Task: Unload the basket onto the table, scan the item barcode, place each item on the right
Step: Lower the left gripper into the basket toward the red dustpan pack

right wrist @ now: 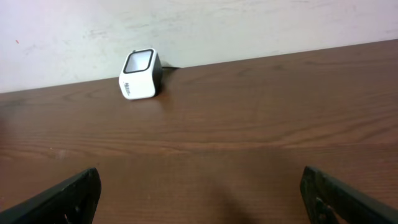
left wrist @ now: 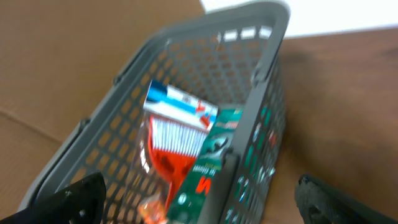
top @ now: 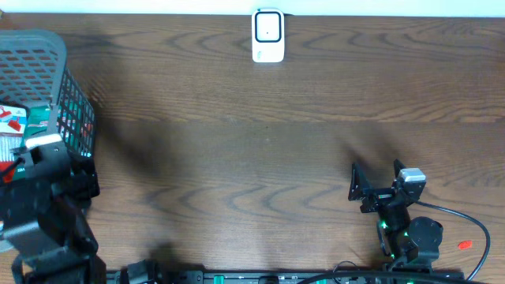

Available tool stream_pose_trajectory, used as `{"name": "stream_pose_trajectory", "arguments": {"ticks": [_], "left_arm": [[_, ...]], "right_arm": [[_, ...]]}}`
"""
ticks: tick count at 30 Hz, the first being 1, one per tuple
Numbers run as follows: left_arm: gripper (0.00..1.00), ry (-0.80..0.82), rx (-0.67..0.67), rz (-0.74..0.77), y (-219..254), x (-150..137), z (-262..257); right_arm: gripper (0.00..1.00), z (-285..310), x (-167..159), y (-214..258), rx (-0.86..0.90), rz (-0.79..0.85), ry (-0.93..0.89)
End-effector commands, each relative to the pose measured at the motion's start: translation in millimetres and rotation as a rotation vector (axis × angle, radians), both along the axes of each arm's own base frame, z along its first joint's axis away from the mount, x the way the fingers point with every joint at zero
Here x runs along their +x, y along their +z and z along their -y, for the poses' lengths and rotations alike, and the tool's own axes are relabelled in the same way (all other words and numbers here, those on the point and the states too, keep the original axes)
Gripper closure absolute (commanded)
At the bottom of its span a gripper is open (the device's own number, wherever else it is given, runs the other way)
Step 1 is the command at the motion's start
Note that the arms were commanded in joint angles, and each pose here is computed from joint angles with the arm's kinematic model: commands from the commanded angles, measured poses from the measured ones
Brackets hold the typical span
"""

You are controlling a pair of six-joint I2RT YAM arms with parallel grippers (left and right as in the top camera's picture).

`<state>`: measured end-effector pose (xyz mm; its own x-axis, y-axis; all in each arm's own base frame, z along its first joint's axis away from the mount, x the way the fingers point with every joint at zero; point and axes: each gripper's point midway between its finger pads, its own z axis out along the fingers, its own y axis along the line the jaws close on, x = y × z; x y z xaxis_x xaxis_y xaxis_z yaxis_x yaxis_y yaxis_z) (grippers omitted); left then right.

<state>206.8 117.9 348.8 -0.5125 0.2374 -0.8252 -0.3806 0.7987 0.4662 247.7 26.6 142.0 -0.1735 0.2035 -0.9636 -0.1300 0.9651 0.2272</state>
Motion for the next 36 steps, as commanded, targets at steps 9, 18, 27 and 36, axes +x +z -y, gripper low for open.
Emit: {"name": "stream_pose_trajectory", "arguments": {"ticks": [9, 18, 27, 36], "left_arm": [[0.03, 0.156, 0.022, -0.019, 9, -6, -24], [0.03, 0.180, 0.002, 0.235, 79, -16, -21], [0.03, 0.376, 0.057, 0.360, 111, -43, -51], [0.03, 0.490, 0.065, 0.330, 104, -48, -77]], "right_arm": [[0.01, -1, 0, -2, 0.005, -0.008, 0.004], [0.01, -1, 0, -2, 0.005, -0.009, 0.004], [0.01, -1, 0, -2, 0.005, -0.009, 0.004], [0.01, -1, 0, -2, 0.005, -0.010, 0.004]]}}
